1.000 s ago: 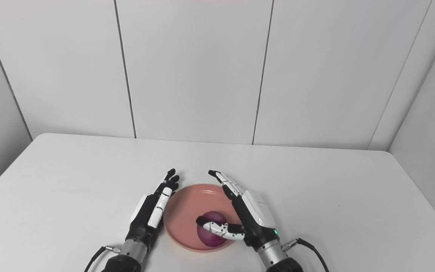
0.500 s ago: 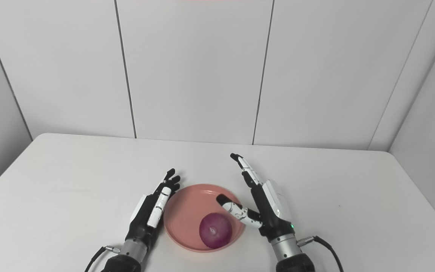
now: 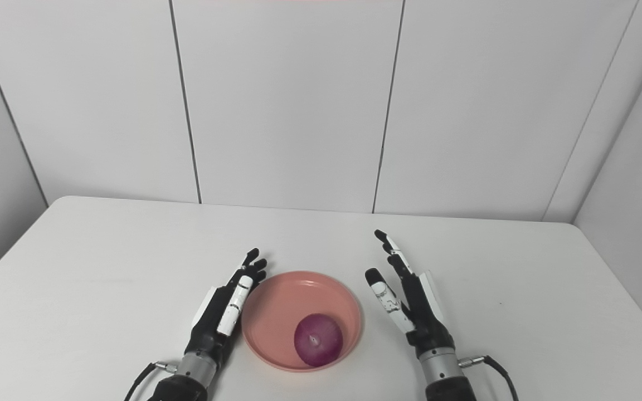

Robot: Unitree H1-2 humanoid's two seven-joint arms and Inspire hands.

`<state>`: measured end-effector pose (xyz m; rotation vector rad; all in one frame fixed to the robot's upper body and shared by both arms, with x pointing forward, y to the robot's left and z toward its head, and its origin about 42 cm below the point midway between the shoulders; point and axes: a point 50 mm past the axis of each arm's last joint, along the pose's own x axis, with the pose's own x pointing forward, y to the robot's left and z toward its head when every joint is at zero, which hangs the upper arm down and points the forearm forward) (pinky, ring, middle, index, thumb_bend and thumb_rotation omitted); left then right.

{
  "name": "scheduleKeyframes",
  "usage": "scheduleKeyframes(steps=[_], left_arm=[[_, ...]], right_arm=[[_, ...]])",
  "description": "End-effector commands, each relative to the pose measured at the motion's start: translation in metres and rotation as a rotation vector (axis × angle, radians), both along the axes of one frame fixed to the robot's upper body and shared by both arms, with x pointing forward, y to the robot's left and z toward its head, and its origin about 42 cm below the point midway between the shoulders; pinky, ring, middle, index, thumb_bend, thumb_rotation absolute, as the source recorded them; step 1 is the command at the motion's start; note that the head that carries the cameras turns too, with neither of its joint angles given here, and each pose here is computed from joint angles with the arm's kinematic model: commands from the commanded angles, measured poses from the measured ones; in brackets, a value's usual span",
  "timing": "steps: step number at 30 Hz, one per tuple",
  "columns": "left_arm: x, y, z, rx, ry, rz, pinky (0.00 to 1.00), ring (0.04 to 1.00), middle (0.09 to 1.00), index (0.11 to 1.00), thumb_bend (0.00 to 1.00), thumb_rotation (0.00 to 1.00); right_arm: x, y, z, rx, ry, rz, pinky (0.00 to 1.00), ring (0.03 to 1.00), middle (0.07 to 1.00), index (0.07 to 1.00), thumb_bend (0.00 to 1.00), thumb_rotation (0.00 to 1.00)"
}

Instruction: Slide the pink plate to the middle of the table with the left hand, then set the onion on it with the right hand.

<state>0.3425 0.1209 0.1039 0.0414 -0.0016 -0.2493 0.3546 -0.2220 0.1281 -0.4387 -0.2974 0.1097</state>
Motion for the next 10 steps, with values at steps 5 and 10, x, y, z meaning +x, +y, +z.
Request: scheduleKeyframes(steps=[5, 10], left_arm=[[0.0090, -0.0021, 0.0069, 0.027, -0.026, -0.011, 0.93, 0.929, 0.941, 0.948, 0.56, 1.00], [0.0095, 0.0004, 0.0047, 0.043, -0.034, 0.003, 0.92, 0.912, 0.931, 0.939, 0.56, 1.00]], right_arm=[[0.0110, -0.0010, 0.0124, 0.015, -0.034, 0.001, 0.93, 0.952, 0.955, 0.946, 0.60, 1.00], [0.0103, -0.0007, 0.0080, 0.055, 0.020, -0.011, 0.91, 0.947, 0.950, 0.947, 0.63, 1.00]])
